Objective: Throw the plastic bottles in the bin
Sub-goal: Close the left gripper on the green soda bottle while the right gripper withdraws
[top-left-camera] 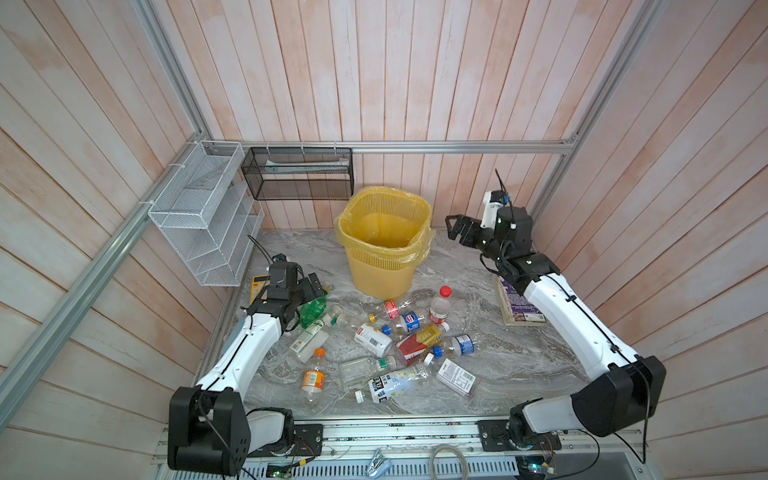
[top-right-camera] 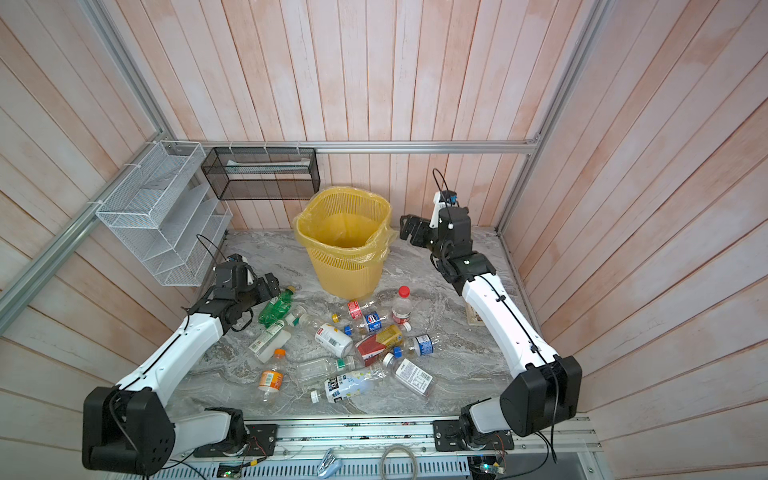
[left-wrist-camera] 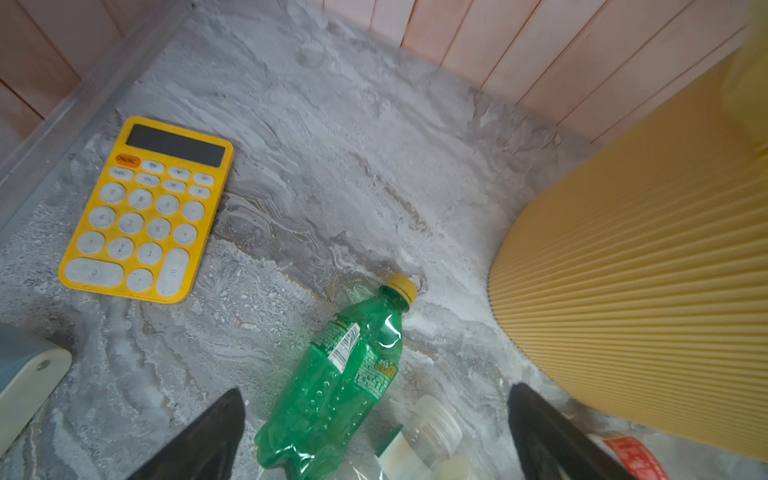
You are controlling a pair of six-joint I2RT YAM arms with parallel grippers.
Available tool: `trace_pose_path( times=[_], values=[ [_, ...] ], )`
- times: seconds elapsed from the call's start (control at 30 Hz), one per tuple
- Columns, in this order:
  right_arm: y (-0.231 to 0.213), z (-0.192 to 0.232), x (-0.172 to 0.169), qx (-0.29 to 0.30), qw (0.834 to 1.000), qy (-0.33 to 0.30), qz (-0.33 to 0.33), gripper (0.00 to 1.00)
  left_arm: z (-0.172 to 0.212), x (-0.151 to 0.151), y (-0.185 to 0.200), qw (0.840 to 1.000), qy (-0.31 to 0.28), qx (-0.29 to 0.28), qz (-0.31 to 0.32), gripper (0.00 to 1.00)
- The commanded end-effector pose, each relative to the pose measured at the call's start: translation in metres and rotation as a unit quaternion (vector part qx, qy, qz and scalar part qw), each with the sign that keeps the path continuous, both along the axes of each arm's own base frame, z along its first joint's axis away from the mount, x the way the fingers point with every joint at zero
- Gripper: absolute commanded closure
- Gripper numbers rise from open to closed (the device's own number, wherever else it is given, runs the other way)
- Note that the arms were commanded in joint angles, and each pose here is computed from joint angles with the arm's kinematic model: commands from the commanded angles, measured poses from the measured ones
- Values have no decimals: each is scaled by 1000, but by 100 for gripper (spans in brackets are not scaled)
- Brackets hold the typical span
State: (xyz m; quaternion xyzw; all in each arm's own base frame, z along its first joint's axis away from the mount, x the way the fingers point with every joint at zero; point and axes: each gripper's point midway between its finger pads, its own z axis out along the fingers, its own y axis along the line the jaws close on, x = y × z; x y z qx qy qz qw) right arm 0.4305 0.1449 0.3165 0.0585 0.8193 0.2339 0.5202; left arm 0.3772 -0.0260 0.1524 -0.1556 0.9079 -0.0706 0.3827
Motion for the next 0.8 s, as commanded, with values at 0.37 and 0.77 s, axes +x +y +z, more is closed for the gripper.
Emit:
trace_pose_path(
  times=[0.37,0.77],
  values=[
    [-73,-112,-53,5,993,91,-79,0,-80,8,-5,985,149,51,-72,5],
    [-81,-133,-55,13,990,106,-87,0,-113,11,7,972,203,95,-73,10]
  ],
)
